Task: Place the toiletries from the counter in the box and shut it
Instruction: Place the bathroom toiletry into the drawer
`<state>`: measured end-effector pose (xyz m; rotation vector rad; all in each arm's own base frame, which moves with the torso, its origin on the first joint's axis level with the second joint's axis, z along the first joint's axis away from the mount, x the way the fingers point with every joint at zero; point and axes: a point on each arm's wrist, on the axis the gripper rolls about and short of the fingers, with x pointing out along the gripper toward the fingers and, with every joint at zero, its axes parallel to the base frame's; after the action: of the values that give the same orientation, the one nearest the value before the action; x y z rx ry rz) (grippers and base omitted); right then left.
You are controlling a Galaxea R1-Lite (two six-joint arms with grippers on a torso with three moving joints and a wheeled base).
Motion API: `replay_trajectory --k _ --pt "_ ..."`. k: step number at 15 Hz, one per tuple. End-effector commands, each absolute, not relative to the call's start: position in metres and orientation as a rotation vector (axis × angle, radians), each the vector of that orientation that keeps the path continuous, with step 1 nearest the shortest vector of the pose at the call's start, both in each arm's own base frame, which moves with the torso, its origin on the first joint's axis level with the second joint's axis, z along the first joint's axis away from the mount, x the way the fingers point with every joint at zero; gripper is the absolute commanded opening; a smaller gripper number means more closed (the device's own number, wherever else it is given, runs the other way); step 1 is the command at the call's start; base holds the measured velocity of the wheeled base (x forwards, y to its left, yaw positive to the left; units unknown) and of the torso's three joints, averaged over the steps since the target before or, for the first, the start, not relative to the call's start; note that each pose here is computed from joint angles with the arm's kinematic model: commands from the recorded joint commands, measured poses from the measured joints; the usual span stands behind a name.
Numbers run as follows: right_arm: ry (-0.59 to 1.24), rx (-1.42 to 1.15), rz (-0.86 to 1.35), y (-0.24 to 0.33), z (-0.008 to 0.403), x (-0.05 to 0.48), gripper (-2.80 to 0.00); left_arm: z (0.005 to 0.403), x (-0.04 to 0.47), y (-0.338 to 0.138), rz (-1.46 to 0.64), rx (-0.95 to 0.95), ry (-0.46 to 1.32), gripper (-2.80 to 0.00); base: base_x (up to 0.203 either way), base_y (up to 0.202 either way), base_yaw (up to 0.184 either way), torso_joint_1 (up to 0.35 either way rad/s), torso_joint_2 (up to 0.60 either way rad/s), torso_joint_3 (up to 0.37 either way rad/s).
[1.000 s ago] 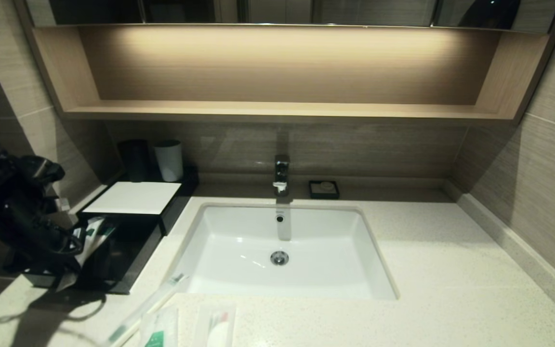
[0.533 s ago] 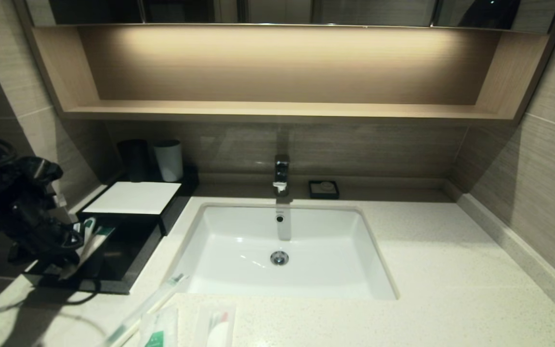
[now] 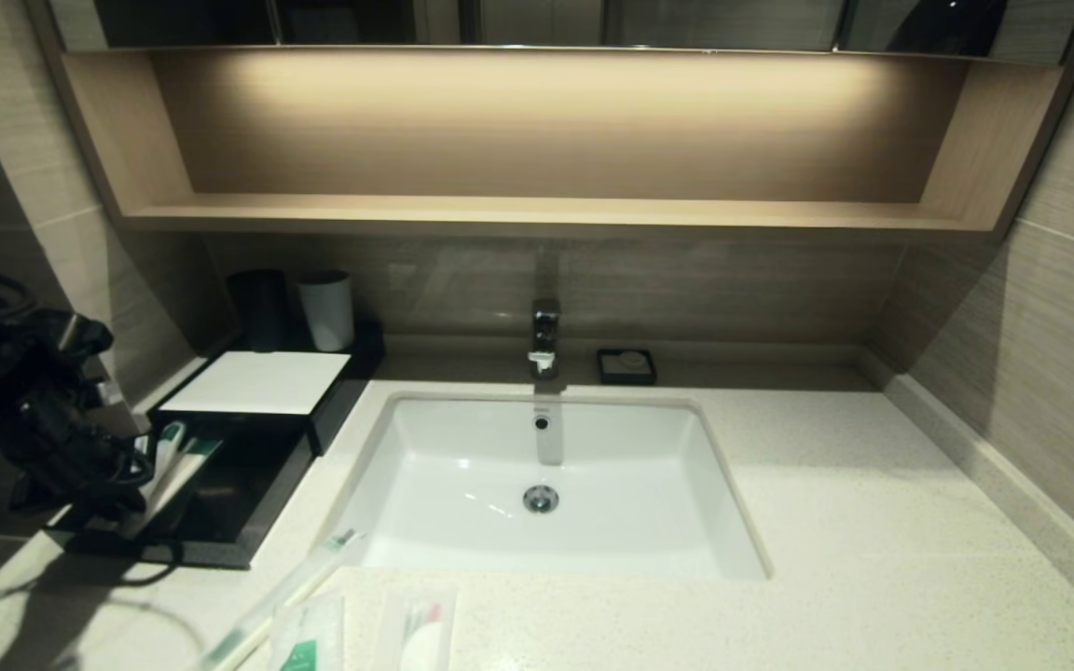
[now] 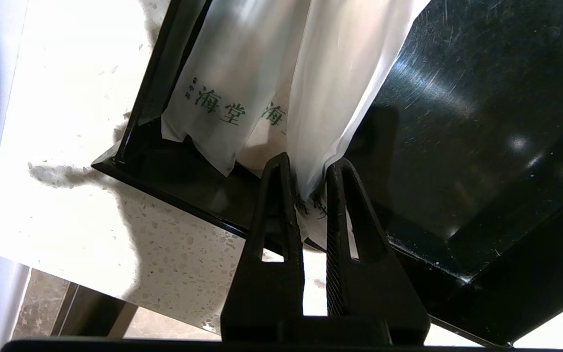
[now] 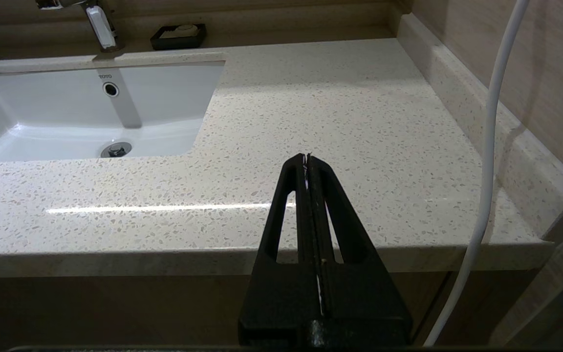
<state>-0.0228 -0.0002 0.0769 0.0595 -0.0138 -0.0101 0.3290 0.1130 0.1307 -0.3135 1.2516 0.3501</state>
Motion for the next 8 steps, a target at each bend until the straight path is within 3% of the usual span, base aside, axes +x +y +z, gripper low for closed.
replay_trajectory --k 1,4,5,8 --pt "-0.013 0.06 -0.01 -0.0002 0.0769 -0.0227 -2.8 0.1295 0.3285 0.1137 0.35 -0.309 1.259 -2.8 0.0 0.0 0.0 0.0 0.0 0.0" --pt "-0.014 0.06 -0.01 -0.0002 0.0769 -0.0228 -2.8 0.1258 0.3264 0.1192 0.36 -0.274 1.275 -2.8 0.0 0.0 0.0 0.0 0.0 0.0" --pt "-0.013 0.06 -0.01 -0.0003 0.0769 -0.0227 -2.8 0.1253 0.3257 0.1198 0.356 -0.269 1.279 0.0 0.0 0.0 0.0 0.0 0.0 0.0" --pt "-0.013 0.06 -0.009 -0.0003 0.0769 -0.0227 -2.8 0.1262 0.3255 0.1191 0.351 -0.265 1.276 0.0 0.0 0.0 0.0 0.0 0.0 0.0"
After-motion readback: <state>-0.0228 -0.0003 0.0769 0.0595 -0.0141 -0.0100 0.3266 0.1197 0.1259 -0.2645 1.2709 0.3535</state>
